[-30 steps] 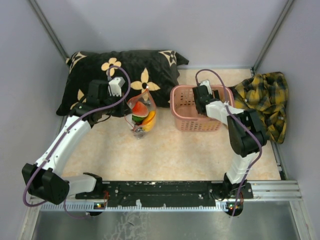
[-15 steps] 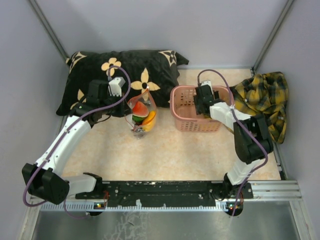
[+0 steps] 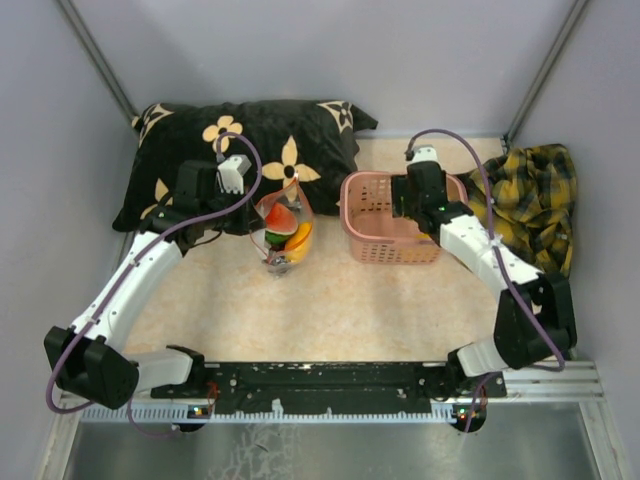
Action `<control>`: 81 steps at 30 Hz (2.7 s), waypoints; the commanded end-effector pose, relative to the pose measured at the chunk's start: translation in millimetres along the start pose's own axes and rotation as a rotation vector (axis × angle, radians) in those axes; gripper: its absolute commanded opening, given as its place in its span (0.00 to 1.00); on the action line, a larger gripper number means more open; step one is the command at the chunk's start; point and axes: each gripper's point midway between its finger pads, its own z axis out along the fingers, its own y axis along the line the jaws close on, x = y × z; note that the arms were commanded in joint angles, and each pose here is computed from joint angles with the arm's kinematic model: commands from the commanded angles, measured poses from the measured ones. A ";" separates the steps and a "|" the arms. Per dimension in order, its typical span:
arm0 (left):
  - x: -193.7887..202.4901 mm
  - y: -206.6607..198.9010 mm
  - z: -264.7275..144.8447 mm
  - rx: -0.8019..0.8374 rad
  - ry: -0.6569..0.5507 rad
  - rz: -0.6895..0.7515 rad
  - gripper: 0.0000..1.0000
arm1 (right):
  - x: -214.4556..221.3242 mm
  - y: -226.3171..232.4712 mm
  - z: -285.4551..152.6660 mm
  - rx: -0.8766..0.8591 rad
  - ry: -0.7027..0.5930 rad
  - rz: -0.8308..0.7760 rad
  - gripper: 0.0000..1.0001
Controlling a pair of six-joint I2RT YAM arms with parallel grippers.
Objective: Place the food in the zip-top bag and seal the zipper
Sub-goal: Pick up the fake fruit from the bin, then place the fake fruit in the zipper food storage bag.
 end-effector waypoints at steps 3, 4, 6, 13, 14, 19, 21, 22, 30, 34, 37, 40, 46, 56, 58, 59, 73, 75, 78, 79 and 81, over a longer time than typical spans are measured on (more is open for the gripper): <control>-2.4 -1.7 1.6 0.021 -0.010 0.000 0.00 | -57.8 13.3 -54.8 -0.086 -0.185 0.046 0.46; -2.8 -1.9 1.5 0.022 -0.012 0.001 0.00 | -63.4 16.2 -62.9 -0.087 -0.202 0.032 0.46; -2.7 -1.7 1.4 0.020 -0.012 0.001 0.00 | -76.3 20.6 -79.0 -0.086 -0.240 0.014 0.46; -2.4 -2.3 0.8 0.023 -0.012 0.000 0.00 | -108.3 47.0 -128.7 -0.219 -0.363 0.026 0.45; -2.5 -2.5 0.8 0.024 -0.012 0.000 0.00 | -111.7 52.1 -135.5 -0.241 -0.378 0.023 0.45; -3.1 -3.7 0.0 0.029 -0.015 0.001 0.00 | -131.6 88.6 -176.7 -0.394 -0.478 0.013 0.44; -3.5 -4.1 -0.5 0.030 -0.017 0.002 0.00 | -136.0 105.4 -189.5 -0.461 -0.510 0.008 0.44; -3.3 -4.1 -0.3 0.031 -0.017 0.002 0.00 | -137.7 113.2 -194.7 -0.489 -0.523 0.004 0.44; -3.4 -4.9 -0.8 0.035 -0.018 0.002 0.00 | -143.9 173.2 -233.8 -0.696 -0.593 -0.063 0.44; -3.6 -5.4 -1.3 0.037 -0.020 0.002 0.00 | -143.3 206.6 -258.0 -0.855 -0.634 -0.094 0.44; -3.3 -5.4 -0.9 0.037 -0.018 0.001 0.00 | -140.0 225.7 -264.3 -0.949 -0.631 -0.100 0.44; -3.7 -6.2 -1.2 0.042 -0.019 0.003 0.00 | -134.6 242.0 -260.7 -0.990 -0.613 -0.113 0.44; -3.5 -6.5 -1.5 0.043 -0.019 0.001 0.00 | -113.7 273.9 -244.9 -1.057 -0.544 -0.188 0.46; -4.1 -7.3 -2.5 0.045 -0.024 0.003 0.00 | -90.1 288.4 -181.9 -0.901 -0.476 -0.330 0.51; -4.1 -7.6 -3.0 0.046 -0.024 0.003 0.00 | -90.4 284.1 -168.5 -0.834 -0.478 -0.350 0.53; -4.4 -7.9 -3.1 0.048 -0.025 0.003 0.00 | -90.4 282.5 -163.7 -0.810 -0.485 -0.359 0.55; -4.4 -9.0 -2.6 0.054 -0.024 0.002 0.00 | -105.5 276.9 -147.9 -0.699 -0.538 -0.374 0.75; -4.2 -8.8 -2.5 0.054 -0.023 0.002 0.00 | -108.9 276.4 -152.7 -0.710 -0.549 -0.371 0.76; -3.9 -9.2 -2.1 0.057 -0.022 0.002 0.00 | -112.7 278.2 -160.2 -0.737 -0.564 -0.370 0.77; -2.8 -9.1 -1.5 0.058 -0.018 0.000 0.00 | -114.7 278.5 -162.3 -0.743 -0.571 -0.368 0.78; -2.3 -9.4 -1.0 0.061 -0.015 0.000 0.00 | -118.5 279.7 -166.8 -0.757 -0.586 -0.363 0.78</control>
